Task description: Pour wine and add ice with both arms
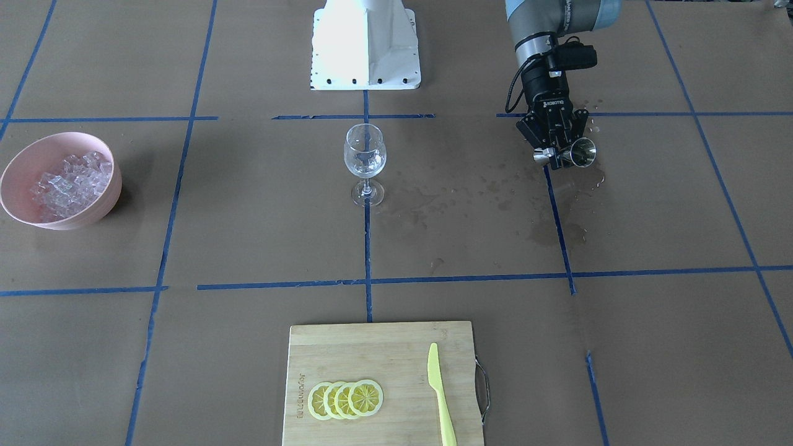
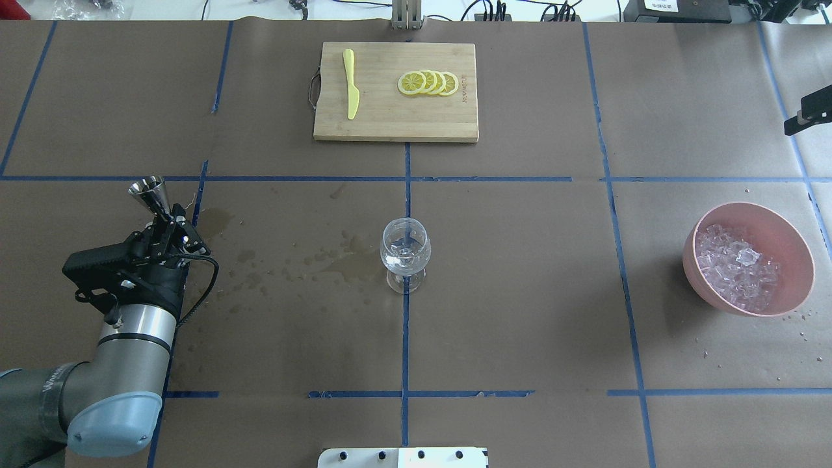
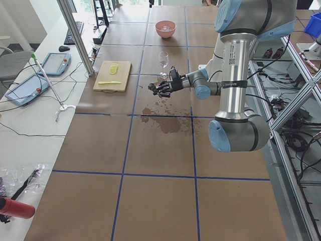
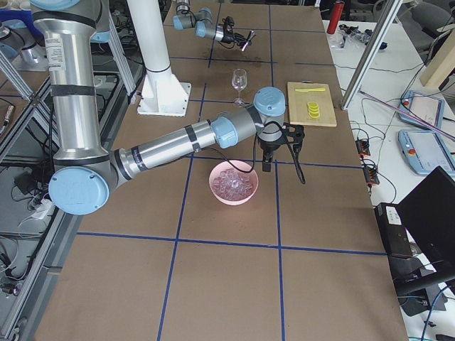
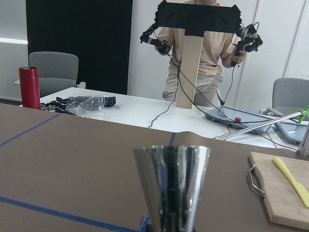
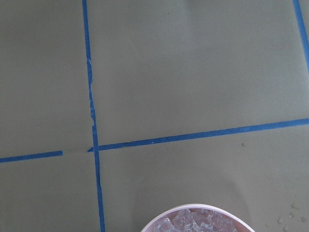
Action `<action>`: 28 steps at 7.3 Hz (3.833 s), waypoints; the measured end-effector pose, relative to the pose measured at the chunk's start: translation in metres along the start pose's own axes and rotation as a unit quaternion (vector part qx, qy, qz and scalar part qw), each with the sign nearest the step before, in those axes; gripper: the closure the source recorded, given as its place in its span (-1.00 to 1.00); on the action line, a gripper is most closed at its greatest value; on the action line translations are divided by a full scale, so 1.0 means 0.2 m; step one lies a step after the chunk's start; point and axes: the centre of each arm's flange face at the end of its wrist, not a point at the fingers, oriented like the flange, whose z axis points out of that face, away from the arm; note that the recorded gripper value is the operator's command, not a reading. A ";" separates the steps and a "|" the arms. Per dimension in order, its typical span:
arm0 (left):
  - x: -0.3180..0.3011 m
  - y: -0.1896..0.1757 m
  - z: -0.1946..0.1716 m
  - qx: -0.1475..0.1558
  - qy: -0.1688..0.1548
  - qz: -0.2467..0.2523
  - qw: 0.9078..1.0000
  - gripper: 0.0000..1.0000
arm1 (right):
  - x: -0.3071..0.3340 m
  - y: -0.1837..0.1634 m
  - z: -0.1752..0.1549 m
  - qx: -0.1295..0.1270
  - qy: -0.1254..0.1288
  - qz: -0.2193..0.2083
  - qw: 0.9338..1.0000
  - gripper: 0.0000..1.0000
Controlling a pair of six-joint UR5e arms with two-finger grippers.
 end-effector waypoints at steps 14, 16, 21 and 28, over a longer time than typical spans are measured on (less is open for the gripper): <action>0.97 -0.51 -0.35 -0.047 0.145 0.158 0.976 1.00 | 0.00 0.44 0.31 0.009 0.018 -0.029 0.999 -1.00; 1.07 -0.54 -0.38 -0.043 0.162 0.142 0.976 1.00 | 0.01 0.45 0.31 0.010 0.016 -0.030 0.999 -1.00; 1.07 -0.47 -0.34 0.002 0.209 0.158 0.965 1.00 | 0.01 0.45 0.31 0.010 0.016 -0.030 0.999 -1.00; 1.02 -0.33 -0.28 0.067 0.150 0.323 0.932 1.00 | 0.01 0.45 0.32 0.009 0.017 -0.030 0.999 -1.00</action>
